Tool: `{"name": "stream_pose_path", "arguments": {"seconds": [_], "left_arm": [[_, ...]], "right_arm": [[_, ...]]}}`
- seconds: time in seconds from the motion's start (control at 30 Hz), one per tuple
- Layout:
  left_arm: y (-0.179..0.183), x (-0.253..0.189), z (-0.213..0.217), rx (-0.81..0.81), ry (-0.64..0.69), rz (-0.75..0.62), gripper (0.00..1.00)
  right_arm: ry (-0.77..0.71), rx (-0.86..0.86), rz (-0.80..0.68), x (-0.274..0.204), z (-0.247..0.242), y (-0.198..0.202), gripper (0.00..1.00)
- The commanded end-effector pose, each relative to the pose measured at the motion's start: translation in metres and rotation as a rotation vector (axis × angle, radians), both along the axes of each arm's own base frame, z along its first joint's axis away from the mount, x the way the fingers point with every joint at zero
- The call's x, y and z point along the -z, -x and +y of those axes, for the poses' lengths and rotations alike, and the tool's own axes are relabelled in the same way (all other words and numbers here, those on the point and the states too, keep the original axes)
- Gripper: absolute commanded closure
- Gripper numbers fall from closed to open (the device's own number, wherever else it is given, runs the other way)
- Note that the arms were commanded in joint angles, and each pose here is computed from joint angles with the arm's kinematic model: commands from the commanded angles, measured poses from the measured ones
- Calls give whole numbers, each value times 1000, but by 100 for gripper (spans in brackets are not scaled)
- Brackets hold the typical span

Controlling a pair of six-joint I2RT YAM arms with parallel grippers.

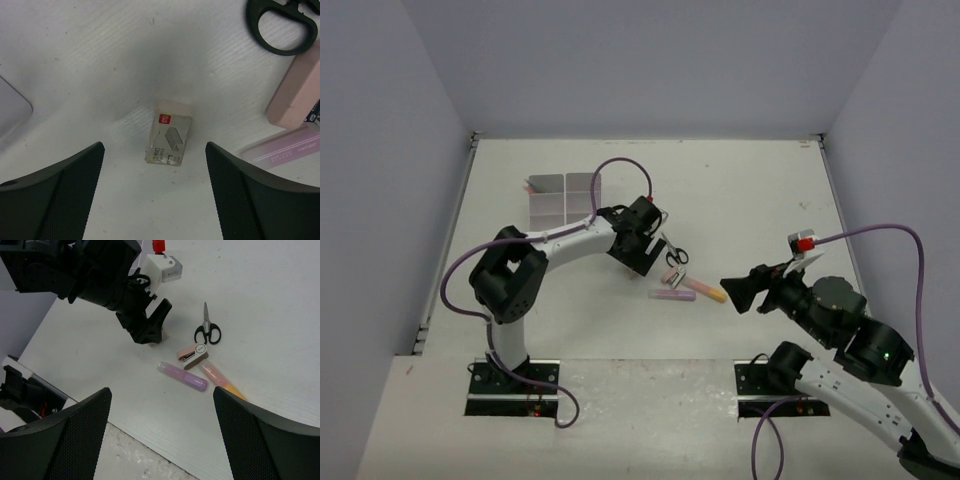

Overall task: Sort the stationery into containers
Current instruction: Pick up the stationery from the center of the board.

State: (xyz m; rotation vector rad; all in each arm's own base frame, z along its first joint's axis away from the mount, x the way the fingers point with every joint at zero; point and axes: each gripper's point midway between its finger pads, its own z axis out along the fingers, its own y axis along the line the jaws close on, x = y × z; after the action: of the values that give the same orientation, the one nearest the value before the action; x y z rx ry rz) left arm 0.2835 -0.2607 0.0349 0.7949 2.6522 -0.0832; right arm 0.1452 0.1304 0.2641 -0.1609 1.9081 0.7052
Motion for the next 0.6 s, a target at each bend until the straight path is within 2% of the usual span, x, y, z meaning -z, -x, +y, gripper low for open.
{"name": "stream_pose_path", "arguments": {"seconds": [0.0, 0.13, 0.33, 0.47, 0.5, 0.57], "left_arm": [[-2, 5, -18, 83, 83, 36, 19], [-2, 15, -18, 80, 66, 56, 40], [8, 27, -9, 72, 37, 92, 43], [8, 27, -6, 47, 18, 92, 83], [8, 22, -6, 39, 10, 82, 90], [3, 4, -8, 21, 12, 29, 96]], "right_arm": [[9, -60, -6, 0, 18, -4, 14], [19, -76, -6, 0, 23, -6, 14], [24, -76, -17, -3, 21, -6, 14], [18, -76, -22, -3, 22, -6, 14], [19, -77, -20, -3, 22, -6, 14], [24, -78, -20, -2, 21, -6, 14]]}}
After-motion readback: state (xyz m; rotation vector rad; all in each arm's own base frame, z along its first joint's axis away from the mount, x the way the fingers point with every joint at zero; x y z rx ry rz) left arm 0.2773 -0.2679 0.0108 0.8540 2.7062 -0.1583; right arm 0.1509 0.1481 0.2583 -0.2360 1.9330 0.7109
